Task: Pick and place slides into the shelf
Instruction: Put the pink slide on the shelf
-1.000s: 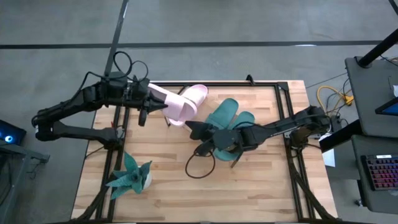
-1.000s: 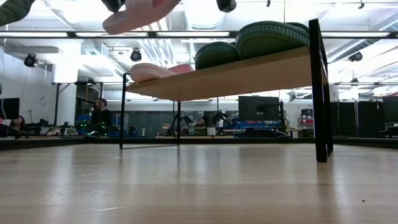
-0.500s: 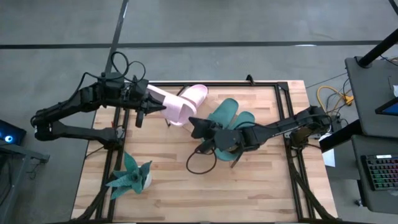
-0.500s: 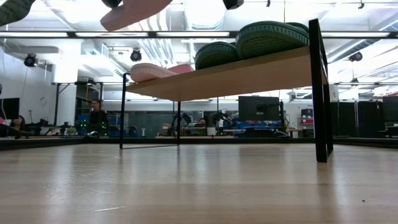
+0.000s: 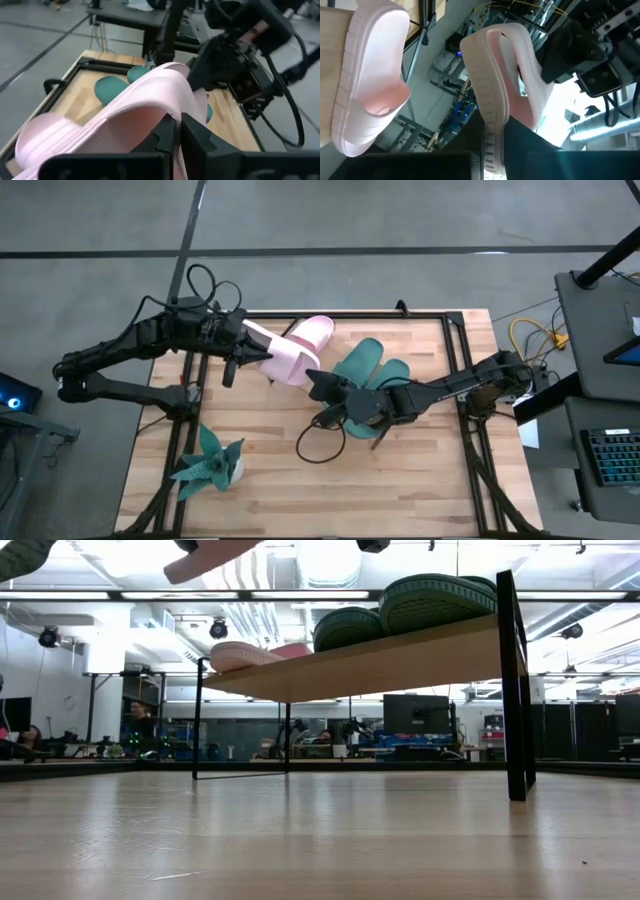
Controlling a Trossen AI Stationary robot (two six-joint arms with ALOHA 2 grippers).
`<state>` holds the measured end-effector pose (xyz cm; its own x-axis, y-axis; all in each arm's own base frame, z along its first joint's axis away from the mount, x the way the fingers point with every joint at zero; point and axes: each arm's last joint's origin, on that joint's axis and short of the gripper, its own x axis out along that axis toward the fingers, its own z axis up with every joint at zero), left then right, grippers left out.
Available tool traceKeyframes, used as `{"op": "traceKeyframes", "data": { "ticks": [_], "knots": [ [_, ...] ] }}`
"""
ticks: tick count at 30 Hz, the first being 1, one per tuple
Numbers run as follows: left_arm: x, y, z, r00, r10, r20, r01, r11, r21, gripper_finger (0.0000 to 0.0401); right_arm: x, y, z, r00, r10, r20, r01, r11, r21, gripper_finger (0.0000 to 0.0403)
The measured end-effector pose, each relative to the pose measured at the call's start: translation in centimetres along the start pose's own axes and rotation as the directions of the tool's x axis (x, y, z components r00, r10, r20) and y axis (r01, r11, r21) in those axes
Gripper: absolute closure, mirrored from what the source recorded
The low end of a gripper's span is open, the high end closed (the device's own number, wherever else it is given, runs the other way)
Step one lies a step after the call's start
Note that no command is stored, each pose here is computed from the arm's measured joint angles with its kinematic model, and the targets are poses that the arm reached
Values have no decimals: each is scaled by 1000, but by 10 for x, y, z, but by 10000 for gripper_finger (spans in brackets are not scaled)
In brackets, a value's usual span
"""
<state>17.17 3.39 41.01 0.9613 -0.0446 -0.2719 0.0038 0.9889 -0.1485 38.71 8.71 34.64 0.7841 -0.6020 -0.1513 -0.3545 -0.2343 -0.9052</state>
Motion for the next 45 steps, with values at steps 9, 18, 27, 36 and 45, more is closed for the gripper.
{"op": "traceKeyframes", "data": {
  "ticks": [9, 18, 27, 36, 45],
  "knots": [
    [-18, -6, 2, 997, -39, 70, 13, 941, 338, 362, -30, -7, -14, 999, 37, 27, -41, 980, 195, 379],
    [-42, -16, 4, 974, -136, 179, -8, 774, 633, 347, -90, -14, -54, 978, 97, 185, -182, 829, 529, 379],
    [-30, -21, -13, 937, -276, 216, -39, 529, 848, 347, -137, -25, -113, 934, -22, 356, -263, 630, 730, 380],
    [-5, -14, -32, 897, -290, 334, -246, 301, 921, 341, -157, -28, -139, 842, -119, 526, -392, 535, 748, 382],
    [12, -9, -34, 903, -245, 353, -277, 294, 915, 214, -151, -28, -130, 846, -107, 523, -391, 543, 743, 382]
  ]
}}
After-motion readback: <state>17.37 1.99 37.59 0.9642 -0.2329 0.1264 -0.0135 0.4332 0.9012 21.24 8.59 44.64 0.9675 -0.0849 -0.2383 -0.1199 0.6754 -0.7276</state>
